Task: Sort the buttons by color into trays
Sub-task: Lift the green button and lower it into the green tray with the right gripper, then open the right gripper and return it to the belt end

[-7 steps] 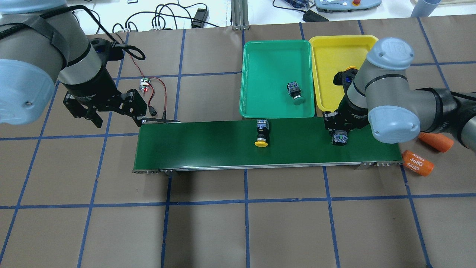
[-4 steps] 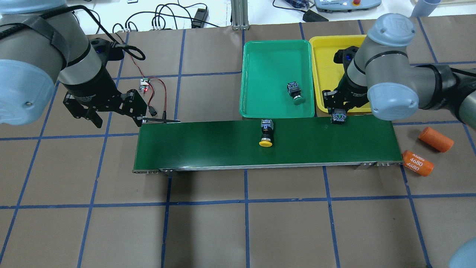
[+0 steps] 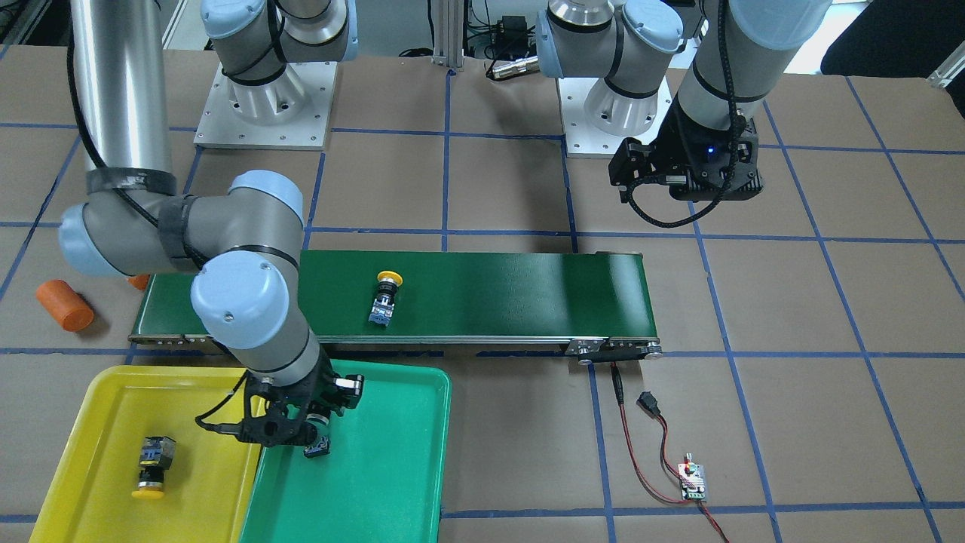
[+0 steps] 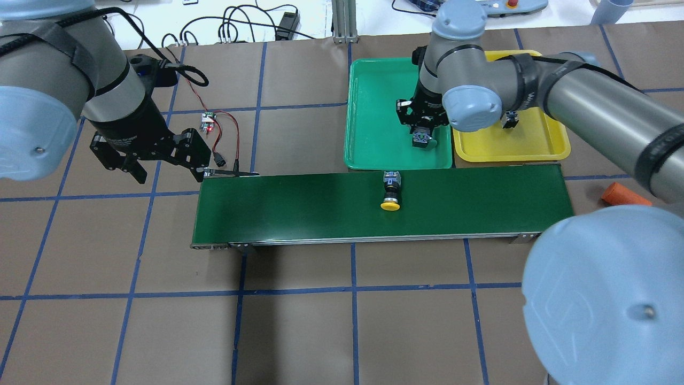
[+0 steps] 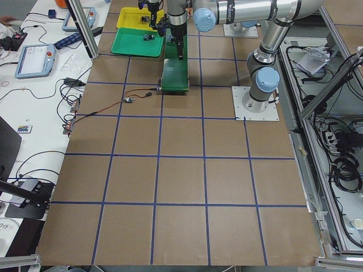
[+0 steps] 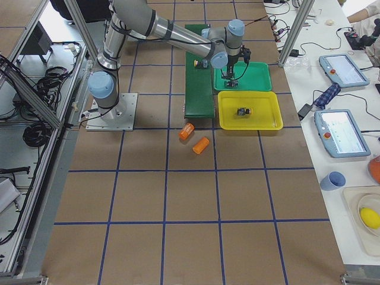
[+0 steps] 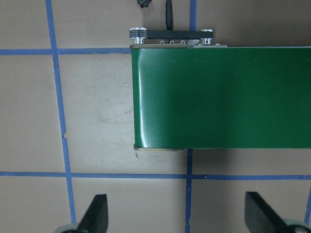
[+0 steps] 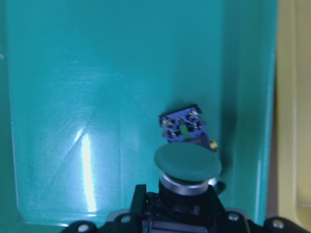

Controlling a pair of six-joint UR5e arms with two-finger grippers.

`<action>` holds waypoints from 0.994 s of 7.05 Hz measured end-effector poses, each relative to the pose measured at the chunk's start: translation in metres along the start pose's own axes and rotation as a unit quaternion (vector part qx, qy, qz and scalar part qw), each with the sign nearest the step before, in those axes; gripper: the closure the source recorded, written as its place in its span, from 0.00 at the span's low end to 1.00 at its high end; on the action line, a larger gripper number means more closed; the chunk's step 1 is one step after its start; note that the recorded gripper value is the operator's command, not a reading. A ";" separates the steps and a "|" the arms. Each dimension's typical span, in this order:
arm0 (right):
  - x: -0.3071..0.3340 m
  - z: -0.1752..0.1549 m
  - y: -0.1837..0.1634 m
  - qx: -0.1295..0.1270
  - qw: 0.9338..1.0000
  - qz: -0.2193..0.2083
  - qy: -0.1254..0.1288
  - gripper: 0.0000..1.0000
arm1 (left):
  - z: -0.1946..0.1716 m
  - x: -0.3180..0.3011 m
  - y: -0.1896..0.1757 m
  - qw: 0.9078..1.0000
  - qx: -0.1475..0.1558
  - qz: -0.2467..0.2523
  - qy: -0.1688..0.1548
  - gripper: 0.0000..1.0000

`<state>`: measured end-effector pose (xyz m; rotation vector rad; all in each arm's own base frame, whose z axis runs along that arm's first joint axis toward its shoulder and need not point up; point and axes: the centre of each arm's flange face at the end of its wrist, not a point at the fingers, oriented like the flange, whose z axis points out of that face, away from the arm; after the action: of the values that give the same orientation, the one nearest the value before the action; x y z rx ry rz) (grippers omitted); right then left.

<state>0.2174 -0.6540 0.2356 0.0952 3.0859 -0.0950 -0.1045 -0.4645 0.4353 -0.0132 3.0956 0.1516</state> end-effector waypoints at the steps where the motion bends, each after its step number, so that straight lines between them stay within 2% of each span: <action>1: -0.016 0.007 -0.003 -0.001 1.000 0.001 -0.003 0.14 | -0.002 0.000 0.000 1.000 0.005 0.000 0.000 0.00; 2: -0.020 0.011 -0.005 -0.004 1.000 -0.001 -0.003 0.07 | -0.003 0.000 -0.001 1.000 0.009 0.000 0.000 0.00; 4: -0.008 0.005 -0.007 -0.003 1.000 -0.013 0.004 0.06 | -0.004 0.000 -0.001 1.000 0.012 0.000 0.000 0.00; 5: 0.007 -0.012 -0.005 -0.002 1.000 -0.020 0.012 0.06 | -0.004 0.000 -0.001 1.000 0.012 0.000 0.000 0.00; 7: 0.049 -0.074 0.018 -0.013 0.999 -0.035 0.022 0.07 | -0.003 0.000 -0.001 1.000 0.012 0.000 0.000 0.00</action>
<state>0.1663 -0.6287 0.3061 -0.0107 3.1333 -0.0572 -0.1044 -0.4658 0.4386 -0.0109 3.0965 0.1145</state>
